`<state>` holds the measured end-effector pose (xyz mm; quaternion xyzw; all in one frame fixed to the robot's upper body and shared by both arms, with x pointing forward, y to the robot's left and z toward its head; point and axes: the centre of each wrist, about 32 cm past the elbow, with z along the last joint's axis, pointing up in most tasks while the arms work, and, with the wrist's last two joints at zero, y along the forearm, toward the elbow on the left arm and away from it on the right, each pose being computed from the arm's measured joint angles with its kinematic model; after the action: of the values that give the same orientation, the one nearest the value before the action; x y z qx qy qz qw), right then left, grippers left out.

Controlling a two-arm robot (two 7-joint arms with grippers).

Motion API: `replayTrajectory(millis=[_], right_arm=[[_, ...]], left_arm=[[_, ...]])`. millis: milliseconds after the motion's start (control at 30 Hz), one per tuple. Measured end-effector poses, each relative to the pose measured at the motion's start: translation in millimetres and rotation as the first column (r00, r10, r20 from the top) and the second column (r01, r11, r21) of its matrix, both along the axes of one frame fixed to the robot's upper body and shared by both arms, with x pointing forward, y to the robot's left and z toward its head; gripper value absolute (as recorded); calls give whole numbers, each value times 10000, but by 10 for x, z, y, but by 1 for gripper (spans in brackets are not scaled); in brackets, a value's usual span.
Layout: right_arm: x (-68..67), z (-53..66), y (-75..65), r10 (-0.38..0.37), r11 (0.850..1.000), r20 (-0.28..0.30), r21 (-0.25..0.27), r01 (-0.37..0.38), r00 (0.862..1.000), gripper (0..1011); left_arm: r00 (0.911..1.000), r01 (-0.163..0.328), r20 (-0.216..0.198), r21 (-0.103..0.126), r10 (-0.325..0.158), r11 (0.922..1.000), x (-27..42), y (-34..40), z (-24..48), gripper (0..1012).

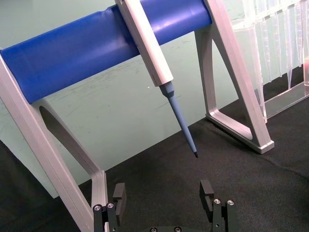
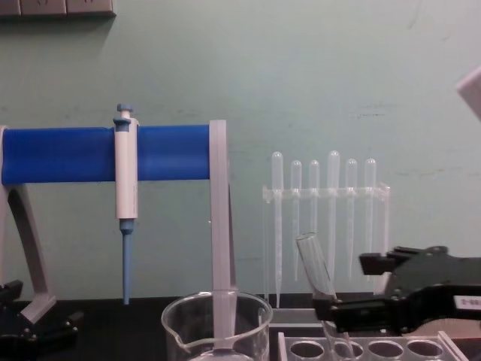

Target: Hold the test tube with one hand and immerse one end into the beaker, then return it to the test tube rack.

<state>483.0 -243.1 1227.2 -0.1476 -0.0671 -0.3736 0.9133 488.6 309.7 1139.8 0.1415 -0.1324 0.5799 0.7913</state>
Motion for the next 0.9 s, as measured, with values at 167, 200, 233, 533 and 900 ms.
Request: replayTrajectory(millis=[167,200,233,533,900], right_arm=[[53,20,99,187,9998,-54,-58,-187,9998,1002],[72,21,126,222,9997,-68,-82,-223,9997,1002],[72,21,126,222,9997,-68,-82,-223,9997,1002],[192,14,215,411,9989,-194,-205,-415,9990,995],[235,37,211,363,9992,-321,-183,-369,9988,734]], left_arm=[[10000,0,1,1,0,10000,0,0,0,1000],[10000,1,1,0,-1,10000,0,0,0,1000],[10000,0,1,0,0,10000,0,0,0,1000],[10000,0,1,0,0,10000,0,0,0,1000],[10000,0,0,1,0,10000,0,0,0,1000]])
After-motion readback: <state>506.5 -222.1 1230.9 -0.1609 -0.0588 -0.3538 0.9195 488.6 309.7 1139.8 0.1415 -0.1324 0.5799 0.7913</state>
